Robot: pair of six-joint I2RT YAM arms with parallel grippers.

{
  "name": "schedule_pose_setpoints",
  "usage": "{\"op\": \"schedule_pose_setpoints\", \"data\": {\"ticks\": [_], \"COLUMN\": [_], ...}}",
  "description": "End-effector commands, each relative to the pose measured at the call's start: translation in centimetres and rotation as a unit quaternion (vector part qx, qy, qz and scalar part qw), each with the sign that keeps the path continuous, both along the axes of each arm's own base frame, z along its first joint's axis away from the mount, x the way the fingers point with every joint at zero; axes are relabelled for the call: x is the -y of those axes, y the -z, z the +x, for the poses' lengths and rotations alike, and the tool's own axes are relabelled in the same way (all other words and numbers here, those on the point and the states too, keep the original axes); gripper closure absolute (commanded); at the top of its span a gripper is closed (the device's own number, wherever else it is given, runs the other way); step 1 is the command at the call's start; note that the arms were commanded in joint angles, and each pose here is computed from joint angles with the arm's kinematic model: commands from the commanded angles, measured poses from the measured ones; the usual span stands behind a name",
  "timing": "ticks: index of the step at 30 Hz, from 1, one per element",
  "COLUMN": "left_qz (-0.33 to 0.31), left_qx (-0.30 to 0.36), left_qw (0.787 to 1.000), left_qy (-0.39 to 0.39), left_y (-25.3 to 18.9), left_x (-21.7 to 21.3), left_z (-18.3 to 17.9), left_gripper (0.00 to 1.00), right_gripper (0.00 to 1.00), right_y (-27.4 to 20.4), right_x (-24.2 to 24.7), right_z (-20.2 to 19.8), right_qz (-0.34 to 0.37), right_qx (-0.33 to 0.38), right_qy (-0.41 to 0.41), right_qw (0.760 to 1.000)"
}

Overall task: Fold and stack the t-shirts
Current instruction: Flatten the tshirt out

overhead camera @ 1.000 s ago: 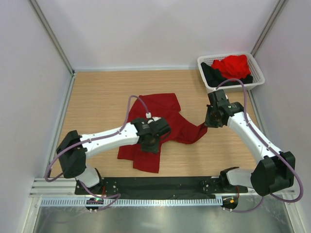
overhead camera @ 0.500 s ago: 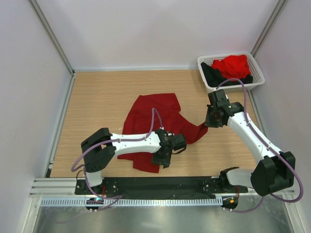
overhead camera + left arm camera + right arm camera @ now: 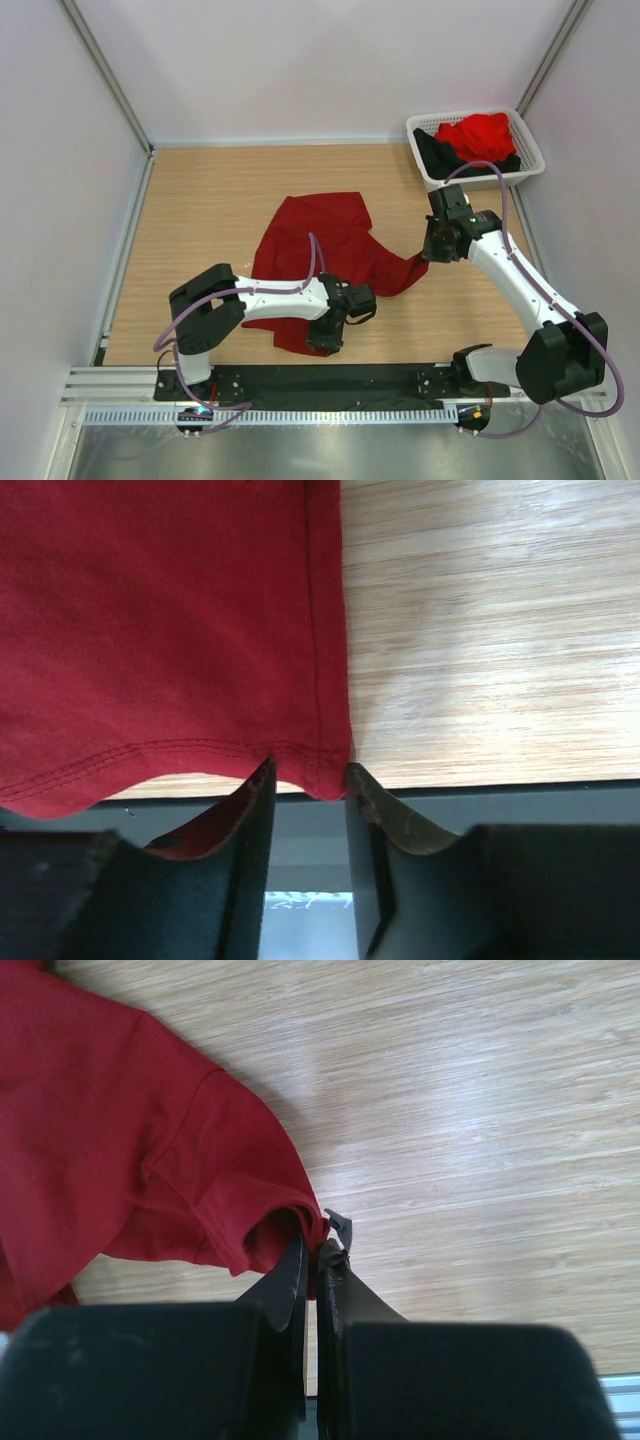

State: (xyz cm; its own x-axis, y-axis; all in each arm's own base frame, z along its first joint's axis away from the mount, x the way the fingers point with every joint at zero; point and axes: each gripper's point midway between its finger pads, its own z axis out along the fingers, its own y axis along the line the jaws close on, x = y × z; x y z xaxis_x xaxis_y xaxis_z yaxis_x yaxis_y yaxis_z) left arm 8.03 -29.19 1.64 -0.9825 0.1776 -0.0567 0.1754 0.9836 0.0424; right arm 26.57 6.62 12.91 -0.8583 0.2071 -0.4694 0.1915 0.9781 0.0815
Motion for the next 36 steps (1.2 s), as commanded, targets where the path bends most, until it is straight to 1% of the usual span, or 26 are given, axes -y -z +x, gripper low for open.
{"op": "schedule_pose_setpoints", "data": {"ticks": [1,3,4,6,9,10,11,13,14,16,19,20,22,23,24,25,26,27,28,29,30,32,33,34,35,36], "left_qz": [-0.016,-0.015,-0.010,0.012,0.043,0.050,0.045,0.058,0.044,0.041,0.026,0.026,0.015,0.014,0.019,0.007,0.003,0.004,0.001,-0.004,-0.005,-0.008,-0.003,-0.003,-0.003,-0.002], "left_qx": [0.000,0.000,0.004,0.012,0.050,0.062,0.086,0.102,0.125,0.140,0.155,0.158,0.174,0.176,0.175,0.180,0.181,0.183,0.188,0.190,0.191,0.200,0.205,0.209,0.216,0.218], "left_qw": [1.000,1.000,1.000,1.000,0.998,0.997,0.995,0.993,0.991,0.989,0.988,0.987,0.984,0.984,0.984,0.983,0.983,0.982,0.981,0.981,0.980,0.979,0.978,0.976,0.975,0.974], "left_qy": [0.000,0.002,0.004,0.002,-0.001,-0.001,-0.006,-0.010,-0.011,-0.010,-0.011,-0.016,-0.018,-0.023,-0.027,-0.034,-0.037,-0.042,-0.044,-0.044,-0.051,-0.049,-0.049,-0.053,-0.053,-0.054], "left_y": [0.5,0.9,1.0,0.8,-1.1,-1.8,-3.2,-4.7,-6.1,-7.5,-9.9,-10.4,-11.6,-11.7,-11.5,-11.8,-11.8,-11.6,-11.7,-12.0,-12.1,-12.7,-12.9,-13.2,-13.6,-13.9], "left_x": [0.9,0.8,0.6,-0.6,-2.8,-3.5,-4.1,-5.8,-6.4,-7.7,-9.7,-10.3,-11.5,-12.1,-12.9,-13.2,-13.4,-13.8,-14.0,-14.2,-14.4,-14.5,-14.8,-15.0,-15.1,-15.3], "left_z": [0.1,0.1,0.2,0.5,1.5,1.8,2.4,2.6,3.1,3.3,3.3,3.4,3.3,3.3,3.1,3.0,3.0,3.2,3.3,3.4,3.7,4.0,4.2,4.5,4.9,5.0], "left_gripper": [0.66,0.73,0.84,1.00,1.00,1.00,1.00,1.00,1.00,1.00,1.00,1.00,1.00,1.00,1.00,1.00,1.00,1.00,1.00,1.00,1.00,1.00,1.00,1.00,1.00,1.00], "right_gripper": [0.96,0.96,0.96,0.97,0.99,0.99,0.99,0.99,0.99,0.99,0.99,0.99,0.99,0.99,0.99,0.99,0.98,0.95,0.92,0.89,0.76,0.59,0.41,0.35,0.32,0.30], "right_y": [-1.1,-1.2,-1.3,-1.5,-2.8,-3.3,-3.9,-6.0,-7.6,-8.7,-10.9,-10.6,-9.2,-8.1,-4.5,-3.0,0.3,1.7,2.7,4.3,4.6,3.7,3.1,2.8,1.7,1.6], "right_x": [0.2,0.3,0.3,0.7,1.7,2.9,3.4,3.8,3.6,2.9,-0.7,-3.3,-6.1,-7.2,-9.8,-11.1,-11.4,-13.3,-14.2,-13.6,-13.2,-12.3,-11.7,-10.3,-9.5,-8.7], "right_z": [1.0,1.1,1.2,1.8,3.1,3.4,3.7,5.1,6.0,7.1,7.0,5.9,3.5,2.0,-1.6,-3.2,-6.7,-9.8,-10.9,-12.9,-13.5,-13.7,-13.0,-12.3,-11.3,-10.8], "right_qz": [-0.010,-0.011,-0.012,-0.026,-0.062,-0.100,-0.120,-0.178,-0.189,-0.196,-0.172,-0.146,-0.101,-0.076,-0.018,0.012,0.035,0.077,0.110,0.122,0.127,0.132,0.123,0.093,0.085,0.072], "right_qx": [0.027,0.028,0.030,0.034,0.049,0.052,0.057,0.079,0.097,0.119,0.158,0.155,0.137,0.120,0.064,0.047,0.004,-0.029,-0.038,-0.065,-0.074,-0.060,-0.037,-0.021,-0.003,-0.006], "right_qy": [0.002,0.004,0.003,0.006,0.004,0.009,0.011,0.011,0.006,-0.002,-0.058,-0.102,-0.140,-0.152,-0.177,-0.187,-0.197,-0.230,-0.207,-0.201,-0.189,-0.160,-0.147,-0.127,-0.097,-0.078], "right_qw": [1.000,1.000,0.999,0.999,0.997,0.994,0.991,0.981,0.977,0.973,0.971,0.972,0.975,0.978,0.982,0.981,0.980,0.970,0.971,0.970,0.971,0.976,0.981,0.987,0.992,0.994]}}
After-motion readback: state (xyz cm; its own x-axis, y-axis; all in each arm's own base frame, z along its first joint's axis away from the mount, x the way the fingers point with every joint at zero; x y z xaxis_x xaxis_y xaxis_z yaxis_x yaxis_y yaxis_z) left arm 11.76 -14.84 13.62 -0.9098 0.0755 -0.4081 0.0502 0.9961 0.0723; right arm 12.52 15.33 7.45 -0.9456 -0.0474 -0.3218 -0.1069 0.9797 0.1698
